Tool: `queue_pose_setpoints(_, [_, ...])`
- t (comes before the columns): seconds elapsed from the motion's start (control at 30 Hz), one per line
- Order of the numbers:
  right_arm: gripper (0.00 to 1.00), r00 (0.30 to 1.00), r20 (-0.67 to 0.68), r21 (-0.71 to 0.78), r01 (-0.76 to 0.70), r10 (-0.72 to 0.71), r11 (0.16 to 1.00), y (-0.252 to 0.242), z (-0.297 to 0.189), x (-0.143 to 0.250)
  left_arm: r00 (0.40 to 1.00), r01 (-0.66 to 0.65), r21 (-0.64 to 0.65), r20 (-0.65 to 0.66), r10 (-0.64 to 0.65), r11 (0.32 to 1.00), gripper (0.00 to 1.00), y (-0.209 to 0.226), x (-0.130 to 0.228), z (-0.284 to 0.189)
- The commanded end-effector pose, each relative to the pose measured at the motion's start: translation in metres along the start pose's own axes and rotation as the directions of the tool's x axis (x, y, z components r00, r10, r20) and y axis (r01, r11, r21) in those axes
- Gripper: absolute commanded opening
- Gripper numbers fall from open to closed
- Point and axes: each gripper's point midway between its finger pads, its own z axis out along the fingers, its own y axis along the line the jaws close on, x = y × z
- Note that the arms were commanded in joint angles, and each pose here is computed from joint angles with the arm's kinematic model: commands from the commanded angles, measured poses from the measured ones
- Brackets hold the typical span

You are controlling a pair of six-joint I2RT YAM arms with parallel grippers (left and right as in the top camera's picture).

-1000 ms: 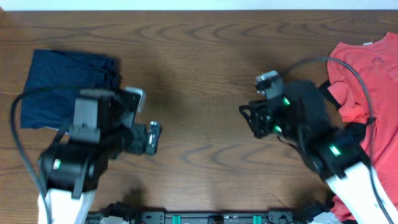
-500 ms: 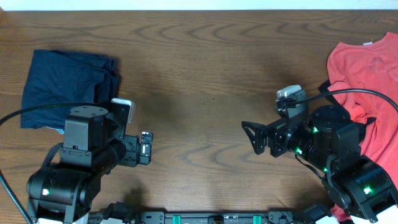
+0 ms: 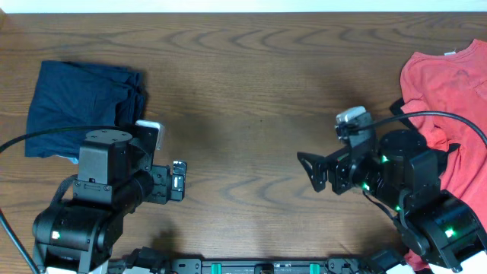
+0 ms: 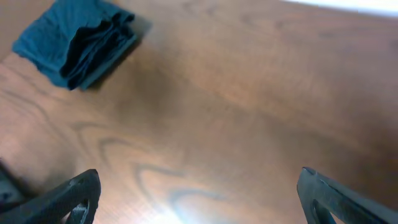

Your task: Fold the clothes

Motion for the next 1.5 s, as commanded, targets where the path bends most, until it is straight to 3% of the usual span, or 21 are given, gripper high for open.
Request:
queue_pose_setpoints(0.0, [0.99,0.981,0.041,0.041,0.19,-0.192,0.981,-0.004,-0.003,-0.011,1.0,0.0,-0.013,0.012,0.0,1.0,0.98,0.001,-0.003,-0.004])
queue_pose_setpoints(0.1, [0.99,0.959,0.098,0.071,0.259,-0.265,0.963,-0.008,-0.003,-0.021,1.0,0.0,-0.013,0.013,0.0,1.0,0.98,0.001,-0.003,-0.004])
queue_pose_setpoints(0.27, [0.99,0.922,0.272,0.148,0.242,-0.275,0.959,-0.033,0.004,-0.023,1.0,0.0,-0.013,0.013,0.0,1.0,0.98,0.001,-0.003,-0.004])
queue_pose_setpoints(0.5, [0.99,0.834,0.453,0.165,0.267,-0.314,0.949,-0.044,0.023,0.022,1.0,0.0,-0.013,0.013,0.0,1.0,0.98,0.001,-0.003,-0.004])
queue_pose_setpoints(0.8, [0.99,0.775,0.533,0.228,0.254,-0.339,0.94,-0.05,0.001,0.074,1.0,0.0,-0.013,0.013,0.0,1.0,0.98,0.001,-0.003,-0.004])
queue_pose_setpoints(1.03, [0.99,0.831,0.46,0.221,0.235,-0.313,0.947,-0.065,0.031,0.111,1.0,0.0,-0.013,0.013,0.0,1.0,0.98,0.001,-0.003,-0.004])
queue_pose_setpoints(1.23, [0.99,0.806,0.495,0.224,0.243,-0.325,0.944,-0.063,0.029,0.105,1.0,0.0,-0.013,0.013,0.0,1.0,0.98,0.001,-0.003,-0.004])
queue_pose_setpoints(1.37, [0.99,0.733,0.583,0.197,0.29,-0.35,0.937,-0.046,0.016,0.085,1.0,0.0,-0.013,0.013,0.0,1.0,0.98,0.001,-0.003,-0.004])
queue_pose_setpoints(1.47, [0.99,0.767,0.546,0.216,0.26,-0.337,0.941,-0.055,0.022,0.093,1.0,0.0,-0.013,0.013,0.0,1.0,0.98,0.001,-0.003,-0.004])
